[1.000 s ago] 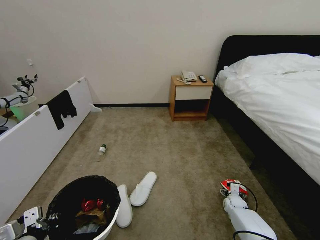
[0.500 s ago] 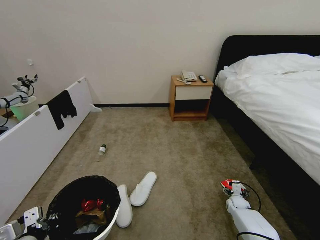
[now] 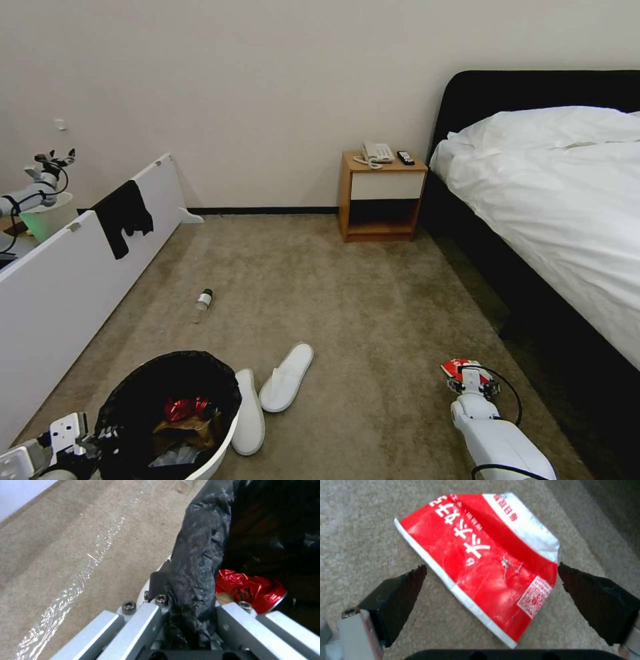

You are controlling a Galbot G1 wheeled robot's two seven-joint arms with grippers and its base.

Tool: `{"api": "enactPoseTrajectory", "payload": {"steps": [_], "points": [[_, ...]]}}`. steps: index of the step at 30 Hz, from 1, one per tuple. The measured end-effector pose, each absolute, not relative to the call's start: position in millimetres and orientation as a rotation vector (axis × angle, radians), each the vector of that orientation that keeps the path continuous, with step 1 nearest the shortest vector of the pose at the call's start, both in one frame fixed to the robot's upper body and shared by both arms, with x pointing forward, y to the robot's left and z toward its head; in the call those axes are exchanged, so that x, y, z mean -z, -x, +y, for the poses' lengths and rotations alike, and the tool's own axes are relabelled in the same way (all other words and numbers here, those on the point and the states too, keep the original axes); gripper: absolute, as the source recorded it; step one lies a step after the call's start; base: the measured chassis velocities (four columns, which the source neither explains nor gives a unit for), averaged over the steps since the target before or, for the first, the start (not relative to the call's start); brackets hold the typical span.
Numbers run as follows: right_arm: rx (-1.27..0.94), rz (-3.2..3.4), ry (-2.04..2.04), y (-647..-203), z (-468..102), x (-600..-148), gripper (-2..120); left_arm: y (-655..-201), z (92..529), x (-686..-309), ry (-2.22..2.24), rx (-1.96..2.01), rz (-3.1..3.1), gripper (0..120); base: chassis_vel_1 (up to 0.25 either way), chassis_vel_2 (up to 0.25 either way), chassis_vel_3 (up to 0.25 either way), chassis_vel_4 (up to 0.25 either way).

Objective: Pick up the trash bin, then pick up the garbage from the floor and place it into the trash bin.

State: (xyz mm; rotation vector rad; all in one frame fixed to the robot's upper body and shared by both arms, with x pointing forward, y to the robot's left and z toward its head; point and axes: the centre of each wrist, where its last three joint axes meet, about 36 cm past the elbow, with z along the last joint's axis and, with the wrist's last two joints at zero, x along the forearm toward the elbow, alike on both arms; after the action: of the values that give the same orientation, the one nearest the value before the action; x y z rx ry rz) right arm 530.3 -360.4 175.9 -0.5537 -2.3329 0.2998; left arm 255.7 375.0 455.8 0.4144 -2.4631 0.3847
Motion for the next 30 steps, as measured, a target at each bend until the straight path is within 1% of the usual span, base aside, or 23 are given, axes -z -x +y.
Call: {"api": "enactPoseTrajectory", "payload": {"steps": [15,18,20,21,23,24,26,27,29,30], "points": [[-0.314,-2.309,0.519,-523,-348,-164,100,-255,376,-454,-0.416,-0.389,-2.46,2,0.0,0.0,0.0,0.0],[-0.268,-2.328,0.525,-524,-349,-168,100,-255,376,-454,-0.417,-0.388,-2.461,2,0.0,0.0,0.0,0.0],[-0.162,-2.363,0.552,-524,-355,-184,100,-256,376,-454,-0.415,-0.389,-2.463,2,0.0,0.0,0.0,0.0],[-0.162,-2.363,0.552,-524,-355,-184,100,-256,376,-454,-0.415,-0.389,-2.463,2,0.0,0.0,0.0,0.0],[-0.092,-2.403,0.578,-518,-364,-207,100,-258,374,-454,-0.409,-0.391,-2.467,2,0.0,0.0,0.0,0.0],[-0.092,-2.403,0.578,-518,-364,-207,100,-258,374,-454,-0.409,-0.391,-2.467,2,0.0,0.0,0.0,0.0],[-0.056,-2.483,0.603,-501,-388,-256,100,-261,372,-454,-0.402,-0.394,-2.475,2,0.0,0.0,0.0,0.0],[-0.056,-2.483,0.603,-501,-388,-256,100,-261,372,-454,-0.402,-0.394,-2.475,2,0.0,0.0,0.0,0.0],[-0.007,-2.615,0.576,-497,-387,-313,100,-262,368,-456,-0.392,-0.402,-2.484,2,0.0,0.0,0.0,0.0],[-0.007,-2.615,0.576,-497,-387,-313,100,-262,368,-456,-0.392,-0.402,-2.484,2,0.0,0.0,0.0,0.0]]}}
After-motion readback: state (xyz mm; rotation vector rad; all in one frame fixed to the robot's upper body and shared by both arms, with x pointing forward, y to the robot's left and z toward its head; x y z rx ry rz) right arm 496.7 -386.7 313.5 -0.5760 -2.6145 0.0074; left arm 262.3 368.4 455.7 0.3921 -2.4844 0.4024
